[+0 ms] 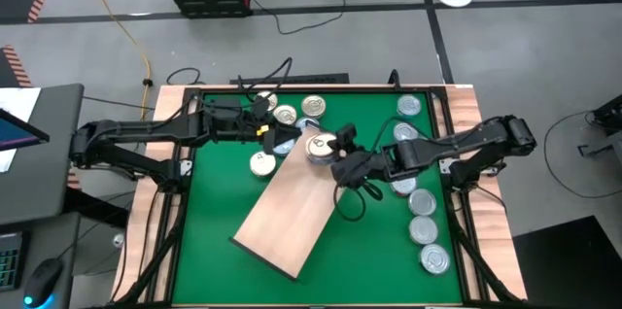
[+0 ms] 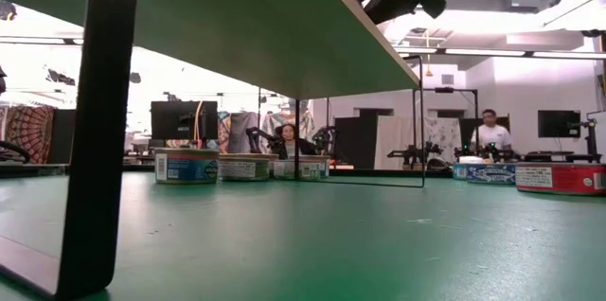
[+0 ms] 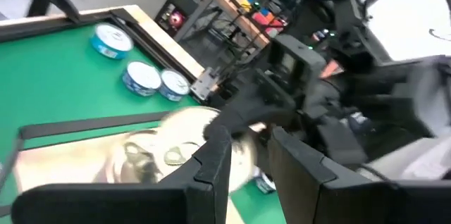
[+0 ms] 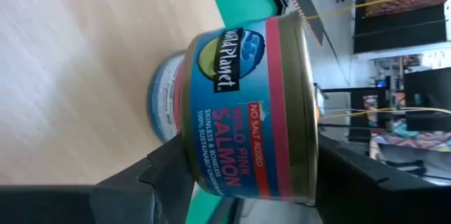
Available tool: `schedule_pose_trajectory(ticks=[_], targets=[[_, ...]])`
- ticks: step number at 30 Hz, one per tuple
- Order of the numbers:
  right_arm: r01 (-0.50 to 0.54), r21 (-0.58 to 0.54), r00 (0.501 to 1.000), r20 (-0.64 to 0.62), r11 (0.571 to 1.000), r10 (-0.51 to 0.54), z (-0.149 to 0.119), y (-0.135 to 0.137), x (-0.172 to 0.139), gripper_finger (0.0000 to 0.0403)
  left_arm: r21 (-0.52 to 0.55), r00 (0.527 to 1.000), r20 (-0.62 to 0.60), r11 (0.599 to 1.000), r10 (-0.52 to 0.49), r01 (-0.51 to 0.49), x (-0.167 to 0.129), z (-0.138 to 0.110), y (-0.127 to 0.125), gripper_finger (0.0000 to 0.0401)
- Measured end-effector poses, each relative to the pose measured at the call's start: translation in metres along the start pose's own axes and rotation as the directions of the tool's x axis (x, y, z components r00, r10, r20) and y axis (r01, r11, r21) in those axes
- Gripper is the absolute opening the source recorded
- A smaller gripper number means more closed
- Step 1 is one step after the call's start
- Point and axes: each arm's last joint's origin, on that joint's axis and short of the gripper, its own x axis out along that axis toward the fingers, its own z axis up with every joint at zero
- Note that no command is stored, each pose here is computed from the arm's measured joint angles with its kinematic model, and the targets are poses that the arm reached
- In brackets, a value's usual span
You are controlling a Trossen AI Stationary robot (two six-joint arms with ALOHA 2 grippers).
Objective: Stack canned seafood by type on shelf
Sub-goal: Stack the blue pink tuna can on top of the other blue pink tuna can on the shelf
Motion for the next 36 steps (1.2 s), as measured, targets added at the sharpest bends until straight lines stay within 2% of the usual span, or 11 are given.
schedule_pose_trajectory(ticks=[6, 12, 16, 20, 22, 26, 28, 32, 36], targets=[[0.021, -0.038, 0.999, -0.028, 0.999, -0.022, -0.005, -0.006, 0.005, 0.0270, -0.001, 0.999, -0.038, 1.000, -0.031, 0.031, 0.000, -0.002, -0.001, 0.0091], [0.034, -0.089, 0.997, -0.063, 0.995, -0.040, -0.012, -0.013, 0.012, 0.0270, 0.011, 0.998, -0.068, 1.000, 0.010, -0.009, 0.000, -0.004, 0.004, 0.0091], [0.034, -0.093, 0.997, -0.066, 0.995, -0.040, -0.012, -0.013, 0.013, 0.0270, 0.046, 0.977, -0.113, 0.983, 0.179, -0.175, -0.003, -0.009, 0.019, 0.0091], [0.035, -0.091, 0.997, -0.070, 0.995, -0.041, -0.013, -0.014, 0.013, 0.0269, 0.159, 0.917, -0.128, 0.920, 0.378, -0.357, -0.006, -0.015, 0.034, 0.0091], [0.035, -0.090, 0.997, -0.070, 0.995, -0.041, -0.013, -0.014, 0.013, 0.0269, 0.237, 0.897, -0.123, 0.891, 0.424, -0.389, -0.007, -0.017, 0.038, 0.0091], [0.040, -0.085, 0.997, -0.064, 0.996, -0.046, -0.012, -0.015, 0.014, 0.0269, 0.365, 0.892, -0.135, 0.859, 0.431, -0.360, 0.002, -0.022, 0.043, 0.0091], [0.044, -0.081, 0.997, -0.061, 0.996, -0.049, -0.012, -0.015, 0.014, 0.0269, 0.397, 0.900, -0.148, 0.858, 0.410, -0.326, 0.010, -0.025, 0.045, 0.0091], [0.042, -0.084, 0.997, -0.062, 0.996, -0.047, -0.012, -0.014, 0.015, 0.0269, 0.400, 0.913, -0.187, 0.877, 0.362, -0.266, 0.026, -0.032, 0.050, 0.0091], [0.047, -0.084, 0.997, -0.060, 0.995, -0.052, -0.011, -0.015, 0.015, 0.0269, 0.363, 0.919, -0.180, 0.892, 0.352, -0.271, 0.033, -0.034, 0.053, 0.0091]])
